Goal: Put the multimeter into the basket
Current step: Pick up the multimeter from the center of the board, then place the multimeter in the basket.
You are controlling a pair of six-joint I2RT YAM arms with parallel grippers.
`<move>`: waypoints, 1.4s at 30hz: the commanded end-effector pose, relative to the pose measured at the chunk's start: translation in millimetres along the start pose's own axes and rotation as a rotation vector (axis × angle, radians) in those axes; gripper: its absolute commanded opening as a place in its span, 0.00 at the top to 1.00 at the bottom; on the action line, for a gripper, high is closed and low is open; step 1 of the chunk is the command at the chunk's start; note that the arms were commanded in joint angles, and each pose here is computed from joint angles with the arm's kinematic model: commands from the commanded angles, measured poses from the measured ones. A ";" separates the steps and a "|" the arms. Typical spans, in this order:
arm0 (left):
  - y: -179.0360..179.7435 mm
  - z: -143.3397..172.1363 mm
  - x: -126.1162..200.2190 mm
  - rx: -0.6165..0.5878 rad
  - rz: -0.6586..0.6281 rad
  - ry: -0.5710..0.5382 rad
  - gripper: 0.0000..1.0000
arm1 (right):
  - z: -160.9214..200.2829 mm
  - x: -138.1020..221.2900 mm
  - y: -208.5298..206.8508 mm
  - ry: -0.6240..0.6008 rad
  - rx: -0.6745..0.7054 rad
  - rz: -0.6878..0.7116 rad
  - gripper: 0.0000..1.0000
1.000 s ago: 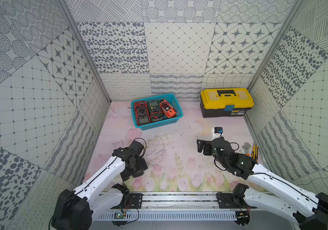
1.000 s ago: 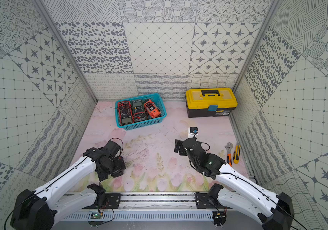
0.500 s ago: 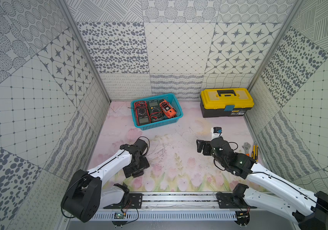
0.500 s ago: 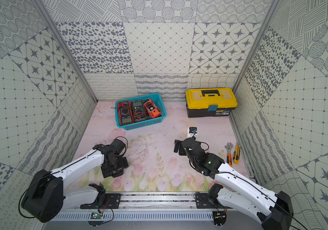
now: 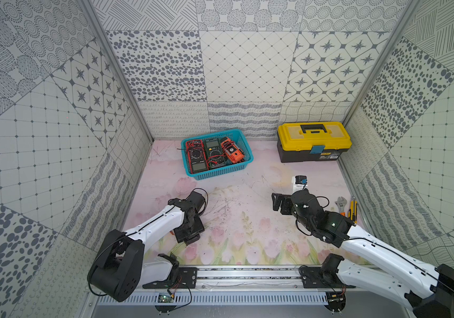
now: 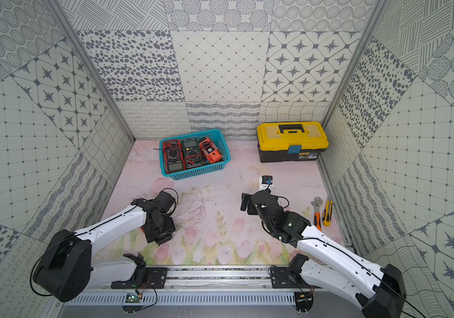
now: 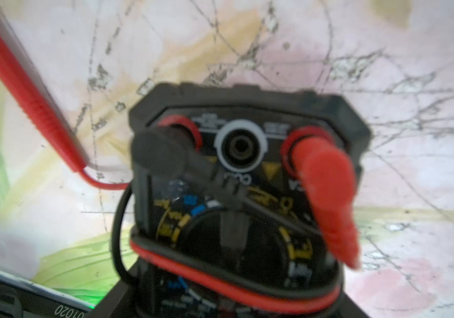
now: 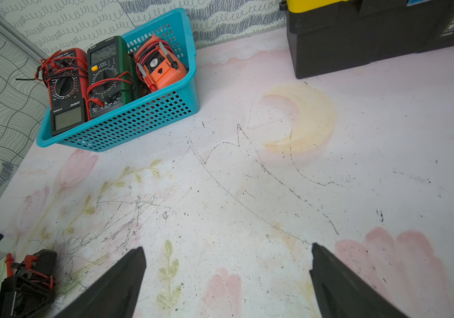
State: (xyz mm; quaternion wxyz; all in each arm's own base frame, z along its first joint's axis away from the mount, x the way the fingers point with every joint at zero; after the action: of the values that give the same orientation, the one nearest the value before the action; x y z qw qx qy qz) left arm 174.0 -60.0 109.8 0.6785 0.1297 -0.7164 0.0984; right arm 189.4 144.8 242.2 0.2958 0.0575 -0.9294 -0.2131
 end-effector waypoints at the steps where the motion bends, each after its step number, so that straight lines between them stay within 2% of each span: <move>1: -3.8 -10.0 19.8 -0.016 0.018 -0.071 0.71 | -11.3 3.9 8.4 -0.042 -0.023 -0.028 0.02; 8: -34.2 -36.6 77.8 -0.028 0.171 -0.254 0.71 | -8.5 2.0 5.7 -0.039 -0.023 -0.015 0.02; 12: -69.9 -61.8 109.7 -0.083 0.249 -0.354 0.71 | -7.9 2.3 5.3 -0.035 -0.026 -0.015 0.02; 24: -184.3 -145.7 188.5 -0.260 0.374 -0.590 0.70 | -6.2 6.1 2.2 -0.022 -0.059 -0.019 0.02; 36: -263.9 -214.0 214.3 -0.383 0.416 -0.698 0.70 | -2.3 5.0 2.7 0.001 -0.089 -0.028 0.02; 42: -271.2 -244.4 196.9 -0.346 0.410 -0.704 0.70 | 6.3 -1.9 1.7 0.036 -0.109 -0.026 0.02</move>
State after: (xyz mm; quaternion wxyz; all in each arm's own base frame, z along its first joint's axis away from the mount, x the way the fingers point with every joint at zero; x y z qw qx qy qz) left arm 466.7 -257.5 319.4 0.3697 -0.1107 -0.9186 0.0847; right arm 186.6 145.0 239.6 0.3111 0.0514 -0.9159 -0.2483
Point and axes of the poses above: each gripper's point midway between its finger pads, its own x axis back along the fingers, its own y axis along the line the jaws close on, z = x × y, the point moved 8 cm from there along x, back along the fingers, and after that the axes turned 11 degrees about -x, right-handed, at the moved point
